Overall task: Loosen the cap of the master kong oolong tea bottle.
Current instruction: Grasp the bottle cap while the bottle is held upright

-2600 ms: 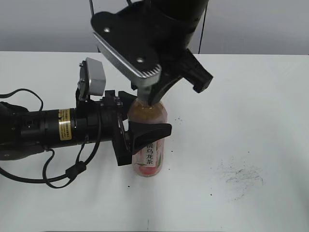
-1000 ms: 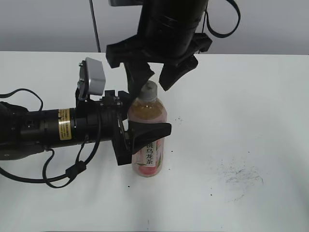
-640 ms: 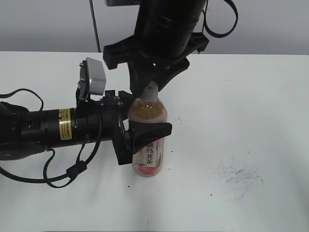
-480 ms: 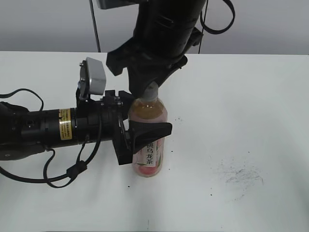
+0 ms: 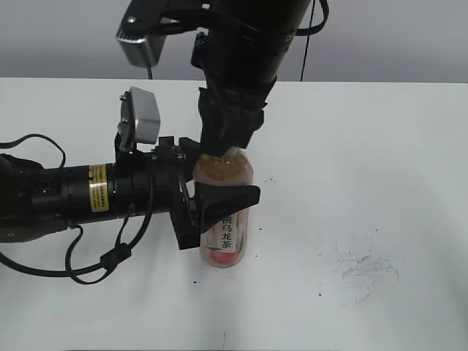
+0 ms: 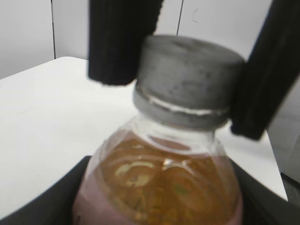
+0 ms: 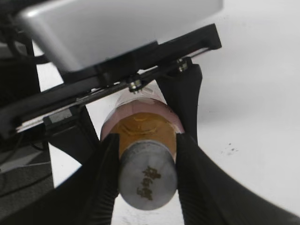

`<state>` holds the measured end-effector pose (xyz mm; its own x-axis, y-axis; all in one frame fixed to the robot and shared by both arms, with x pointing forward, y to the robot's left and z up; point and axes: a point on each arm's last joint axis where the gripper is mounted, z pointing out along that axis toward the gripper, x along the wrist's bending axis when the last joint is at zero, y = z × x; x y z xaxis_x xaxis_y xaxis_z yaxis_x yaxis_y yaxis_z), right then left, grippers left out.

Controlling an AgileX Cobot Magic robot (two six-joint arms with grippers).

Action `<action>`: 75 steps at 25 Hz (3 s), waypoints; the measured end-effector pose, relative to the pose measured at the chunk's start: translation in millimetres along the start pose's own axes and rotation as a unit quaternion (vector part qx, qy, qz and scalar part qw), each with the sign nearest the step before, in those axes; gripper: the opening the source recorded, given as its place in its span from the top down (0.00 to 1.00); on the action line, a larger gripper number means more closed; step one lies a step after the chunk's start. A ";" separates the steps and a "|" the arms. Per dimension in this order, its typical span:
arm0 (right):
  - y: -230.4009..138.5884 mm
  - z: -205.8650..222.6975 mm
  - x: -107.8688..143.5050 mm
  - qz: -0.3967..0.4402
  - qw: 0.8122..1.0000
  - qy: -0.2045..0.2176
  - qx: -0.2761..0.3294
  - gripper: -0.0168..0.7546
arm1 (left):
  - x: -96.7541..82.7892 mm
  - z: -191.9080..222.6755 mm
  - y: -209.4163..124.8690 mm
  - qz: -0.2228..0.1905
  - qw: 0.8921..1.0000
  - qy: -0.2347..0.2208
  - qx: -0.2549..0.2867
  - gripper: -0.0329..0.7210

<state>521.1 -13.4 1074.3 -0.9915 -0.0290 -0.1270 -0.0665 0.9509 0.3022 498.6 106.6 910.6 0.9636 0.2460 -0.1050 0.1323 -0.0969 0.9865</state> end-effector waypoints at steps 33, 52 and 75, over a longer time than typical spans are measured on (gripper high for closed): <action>-0.8 -0.3 0.9 -0.321 0.947 0.007 0.003 0.24 | -0.6 0.0 -0.1 0.001 1.000 -0.003 0.001 0.36; -0.6 -6.0 2.1 0.417 0.909 0.001 0.000 0.39 | -0.6 0.0 -0.1 0.001 1.000 -0.003 0.001 0.36; -2.1 -11.2 7.0 0.401 0.916 0.007 -0.004 0.60 | -0.6 0.0 -0.1 0.001 1.000 -0.003 0.001 0.36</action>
<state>513.1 -19.0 1083.4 -0.7234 0.6738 0.1507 0.6828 0.6657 0.3010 498.0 106.5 910.5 0.9653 0.2395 -0.1037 0.1304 -0.0985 0.9866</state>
